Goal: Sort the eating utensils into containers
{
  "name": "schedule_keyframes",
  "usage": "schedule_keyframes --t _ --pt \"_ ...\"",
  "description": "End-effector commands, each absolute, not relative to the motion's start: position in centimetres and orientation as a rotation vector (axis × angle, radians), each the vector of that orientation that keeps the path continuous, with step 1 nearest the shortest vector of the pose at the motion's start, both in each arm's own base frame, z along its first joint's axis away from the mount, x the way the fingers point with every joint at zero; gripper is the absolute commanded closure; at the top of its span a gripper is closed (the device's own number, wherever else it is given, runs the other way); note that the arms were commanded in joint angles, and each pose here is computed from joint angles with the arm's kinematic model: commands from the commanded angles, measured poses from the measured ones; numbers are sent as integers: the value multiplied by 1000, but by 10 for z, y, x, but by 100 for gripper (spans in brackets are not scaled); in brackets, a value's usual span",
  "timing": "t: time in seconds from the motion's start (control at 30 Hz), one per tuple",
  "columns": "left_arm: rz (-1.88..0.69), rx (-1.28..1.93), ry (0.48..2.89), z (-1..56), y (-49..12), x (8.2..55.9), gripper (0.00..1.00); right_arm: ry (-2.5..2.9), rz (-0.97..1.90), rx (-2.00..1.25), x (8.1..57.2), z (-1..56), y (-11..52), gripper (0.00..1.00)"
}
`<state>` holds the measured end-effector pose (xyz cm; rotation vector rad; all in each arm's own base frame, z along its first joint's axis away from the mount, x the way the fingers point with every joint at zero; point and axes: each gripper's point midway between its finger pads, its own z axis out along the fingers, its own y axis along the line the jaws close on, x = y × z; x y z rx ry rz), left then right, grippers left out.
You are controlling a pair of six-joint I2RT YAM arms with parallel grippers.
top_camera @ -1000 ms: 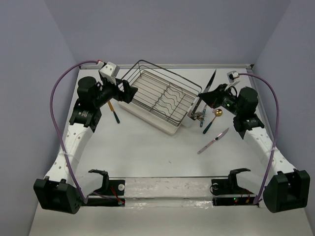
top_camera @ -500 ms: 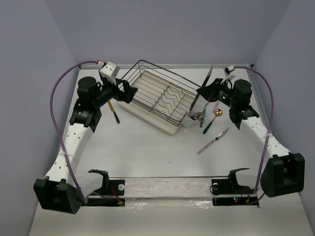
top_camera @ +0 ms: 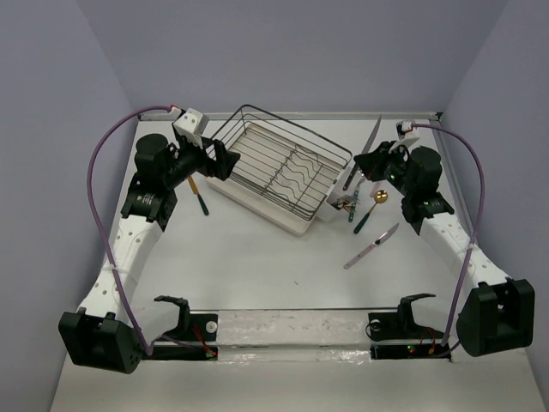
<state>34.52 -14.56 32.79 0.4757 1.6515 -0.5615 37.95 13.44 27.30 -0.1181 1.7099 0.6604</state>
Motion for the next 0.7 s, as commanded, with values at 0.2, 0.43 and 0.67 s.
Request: schedule_keyframes --t 0.2,0.43,0.67 --pt "-541 485 1599 336 -143 345 1 1680 687 -144 383 253 141 100" --pt "-531 486 1597 337 -142 344 1 1650 722 -205 373 241 148 80" --pt "-524 476 1602 335 -140 344 1 1656 673 -156 373 249 138 37"
